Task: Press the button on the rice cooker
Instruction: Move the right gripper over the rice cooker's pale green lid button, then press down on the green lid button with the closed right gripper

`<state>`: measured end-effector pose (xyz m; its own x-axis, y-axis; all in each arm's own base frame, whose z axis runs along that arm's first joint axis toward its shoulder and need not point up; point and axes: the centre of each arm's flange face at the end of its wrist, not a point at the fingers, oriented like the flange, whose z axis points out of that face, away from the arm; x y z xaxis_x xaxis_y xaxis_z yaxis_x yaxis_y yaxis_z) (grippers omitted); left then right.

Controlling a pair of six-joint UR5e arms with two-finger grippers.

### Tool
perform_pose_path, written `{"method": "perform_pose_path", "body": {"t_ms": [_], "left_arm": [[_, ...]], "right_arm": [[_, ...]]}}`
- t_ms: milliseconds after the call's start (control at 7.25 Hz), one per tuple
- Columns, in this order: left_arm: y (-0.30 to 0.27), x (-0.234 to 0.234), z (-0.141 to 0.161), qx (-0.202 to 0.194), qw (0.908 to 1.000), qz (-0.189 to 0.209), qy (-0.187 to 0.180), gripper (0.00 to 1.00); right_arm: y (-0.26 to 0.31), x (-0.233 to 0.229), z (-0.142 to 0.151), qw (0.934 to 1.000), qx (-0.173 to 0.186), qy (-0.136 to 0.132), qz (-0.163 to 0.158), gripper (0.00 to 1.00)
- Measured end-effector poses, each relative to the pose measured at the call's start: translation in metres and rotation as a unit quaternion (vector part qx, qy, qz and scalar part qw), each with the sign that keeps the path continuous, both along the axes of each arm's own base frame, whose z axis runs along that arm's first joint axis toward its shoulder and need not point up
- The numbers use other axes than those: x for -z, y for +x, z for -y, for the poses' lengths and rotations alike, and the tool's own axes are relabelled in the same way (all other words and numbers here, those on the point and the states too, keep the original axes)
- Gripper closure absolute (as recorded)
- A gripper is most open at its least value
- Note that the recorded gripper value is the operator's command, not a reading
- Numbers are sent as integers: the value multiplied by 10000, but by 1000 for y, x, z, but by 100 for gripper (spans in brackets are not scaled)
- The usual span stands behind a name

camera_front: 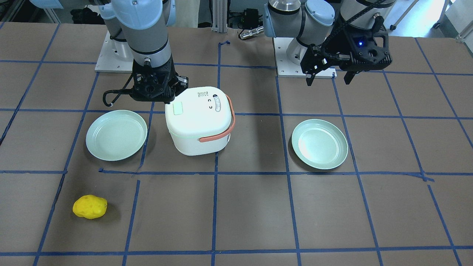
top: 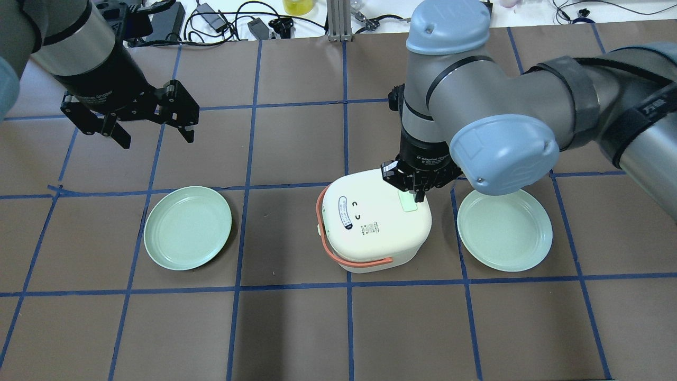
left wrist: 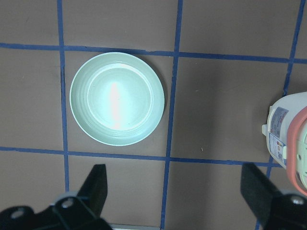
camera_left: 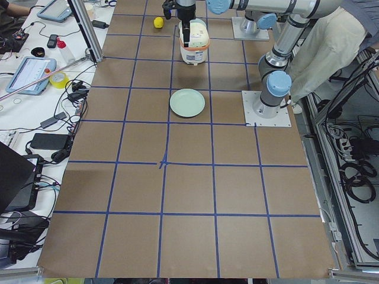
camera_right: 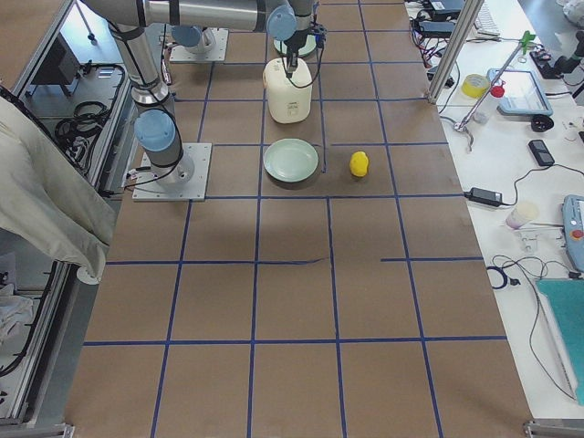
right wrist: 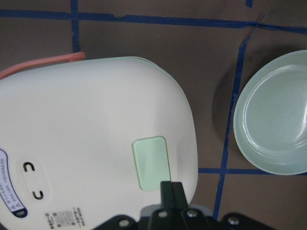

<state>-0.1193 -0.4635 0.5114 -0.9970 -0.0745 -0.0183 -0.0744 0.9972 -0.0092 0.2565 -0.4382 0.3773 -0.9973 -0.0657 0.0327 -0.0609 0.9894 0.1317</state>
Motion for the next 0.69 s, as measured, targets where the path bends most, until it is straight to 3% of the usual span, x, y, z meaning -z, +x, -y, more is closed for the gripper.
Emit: {"method": "perform_pose_path", "body": {"t_ms": [690], "left_arm": [[0,0,0,-4,10000,0,0,0]], "right_arm": [[11,14,-1,9990,-158,-413,42,98]]}}
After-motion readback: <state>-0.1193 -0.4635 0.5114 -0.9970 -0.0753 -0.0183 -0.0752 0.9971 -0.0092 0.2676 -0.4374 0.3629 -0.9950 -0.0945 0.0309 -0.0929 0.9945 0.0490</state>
